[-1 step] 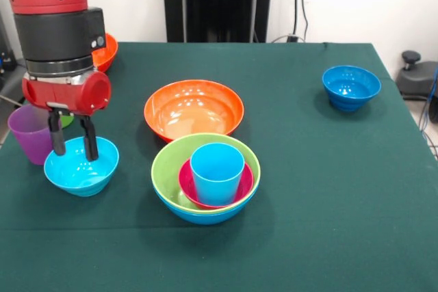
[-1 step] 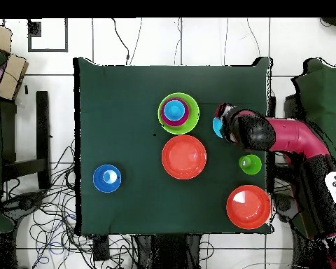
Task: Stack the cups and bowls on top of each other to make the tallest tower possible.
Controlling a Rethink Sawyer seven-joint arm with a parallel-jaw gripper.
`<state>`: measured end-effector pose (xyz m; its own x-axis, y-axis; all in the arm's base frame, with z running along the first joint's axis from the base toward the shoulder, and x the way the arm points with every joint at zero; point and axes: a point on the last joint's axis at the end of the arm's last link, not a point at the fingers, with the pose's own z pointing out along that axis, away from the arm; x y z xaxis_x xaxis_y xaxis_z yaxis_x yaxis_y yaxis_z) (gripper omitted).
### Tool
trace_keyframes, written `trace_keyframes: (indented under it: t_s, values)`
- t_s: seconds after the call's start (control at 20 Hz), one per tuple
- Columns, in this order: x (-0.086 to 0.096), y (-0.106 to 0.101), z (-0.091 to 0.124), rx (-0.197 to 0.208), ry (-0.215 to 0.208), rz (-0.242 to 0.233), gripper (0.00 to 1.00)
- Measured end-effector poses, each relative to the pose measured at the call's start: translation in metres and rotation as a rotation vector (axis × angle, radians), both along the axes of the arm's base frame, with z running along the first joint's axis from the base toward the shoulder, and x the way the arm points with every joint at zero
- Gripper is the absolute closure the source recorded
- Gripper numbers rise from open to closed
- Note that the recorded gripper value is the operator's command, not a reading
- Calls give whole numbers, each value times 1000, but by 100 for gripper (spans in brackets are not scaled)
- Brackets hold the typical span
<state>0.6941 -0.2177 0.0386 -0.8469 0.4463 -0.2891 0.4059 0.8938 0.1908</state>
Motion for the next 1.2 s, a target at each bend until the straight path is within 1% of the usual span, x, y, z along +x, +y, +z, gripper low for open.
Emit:
trace_keyframes:
  t_s: [0.2,0.3,0.45,0.7,1.2]
  values:
    - [0,5,-8,-9,-19,18,0]
    - [0,8,-14,-12,-39,30,0]
    - [-2,11,-20,-13,-52,39,0]
    - [-5,14,-26,-6,-48,43,0]
    - [-7,17,-30,-1,-42,46,0]
